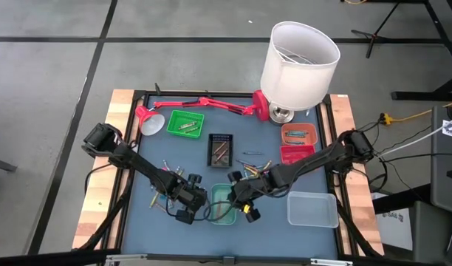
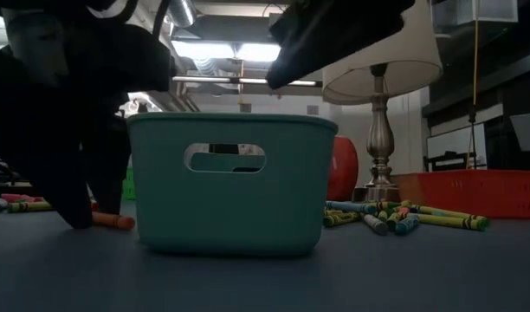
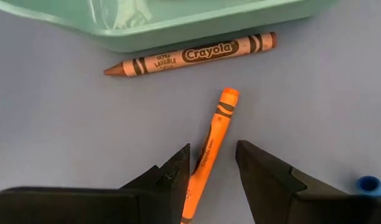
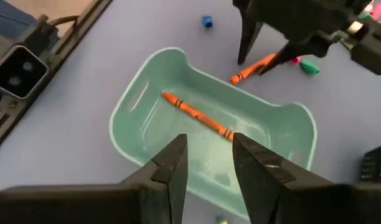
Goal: Sort crayons
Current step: Put the orange crayon into the light green bin
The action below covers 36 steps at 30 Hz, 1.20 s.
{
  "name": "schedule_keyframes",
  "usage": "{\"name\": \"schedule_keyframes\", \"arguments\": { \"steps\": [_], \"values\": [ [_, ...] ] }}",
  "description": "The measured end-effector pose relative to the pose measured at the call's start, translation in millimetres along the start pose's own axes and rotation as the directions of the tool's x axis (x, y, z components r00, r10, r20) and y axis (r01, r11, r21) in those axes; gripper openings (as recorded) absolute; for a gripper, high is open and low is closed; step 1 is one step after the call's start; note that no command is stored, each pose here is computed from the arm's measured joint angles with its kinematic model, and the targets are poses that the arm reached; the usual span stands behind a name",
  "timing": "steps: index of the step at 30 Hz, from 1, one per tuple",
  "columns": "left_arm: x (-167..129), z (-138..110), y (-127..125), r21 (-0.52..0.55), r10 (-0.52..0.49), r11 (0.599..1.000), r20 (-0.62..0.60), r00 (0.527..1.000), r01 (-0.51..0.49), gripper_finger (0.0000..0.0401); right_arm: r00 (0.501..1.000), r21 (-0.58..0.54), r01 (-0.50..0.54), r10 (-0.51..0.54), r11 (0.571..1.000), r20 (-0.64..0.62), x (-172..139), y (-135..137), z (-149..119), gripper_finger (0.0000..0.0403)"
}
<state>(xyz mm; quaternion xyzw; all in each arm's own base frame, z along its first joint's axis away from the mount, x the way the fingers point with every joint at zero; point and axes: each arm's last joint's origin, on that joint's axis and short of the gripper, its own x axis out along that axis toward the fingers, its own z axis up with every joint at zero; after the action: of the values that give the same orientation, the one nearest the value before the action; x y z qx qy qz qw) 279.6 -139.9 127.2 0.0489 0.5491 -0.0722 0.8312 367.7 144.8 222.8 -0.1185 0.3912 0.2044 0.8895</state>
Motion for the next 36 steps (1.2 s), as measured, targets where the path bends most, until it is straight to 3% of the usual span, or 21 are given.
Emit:
{"name": "schedule_keyframes", "arguments": {
  "steps": [6, 17, 24, 36],
  "values": [
    [2, 1, 3, -0.011, -0.006, 1.0, -0.007, 1.0, 0.006, 0.0111, 0.987, 0.041, -0.008, 0.015, 0.999, -0.162, -25, -1, 15, 0.0124],
    [3, 0, 5, -0.015, -0.008, 1.0, -0.012, 1.0, 0.008, 0.0009, 0.929, 0.067, -0.011, 0.035, 0.998, -0.367, -59, 0, 22, 0.0124],
    [3, 0, 5, -0.015, -0.004, 1.0, -0.011, 1.0, 0.004, 0.0011, 0.87, 0.111, 0.016, 0.041, 0.994, -0.491, -71, 1, 10, 0.0124],
    [-24, 4, 5, -0.027, -0.055, 0.998, 0.046, 0.997, 0.057, 0.0011, 0.842, 0.109, 0.02, 0.043, 0.994, -0.538, -88, 2, 5, 0.0124]
  ]
}}
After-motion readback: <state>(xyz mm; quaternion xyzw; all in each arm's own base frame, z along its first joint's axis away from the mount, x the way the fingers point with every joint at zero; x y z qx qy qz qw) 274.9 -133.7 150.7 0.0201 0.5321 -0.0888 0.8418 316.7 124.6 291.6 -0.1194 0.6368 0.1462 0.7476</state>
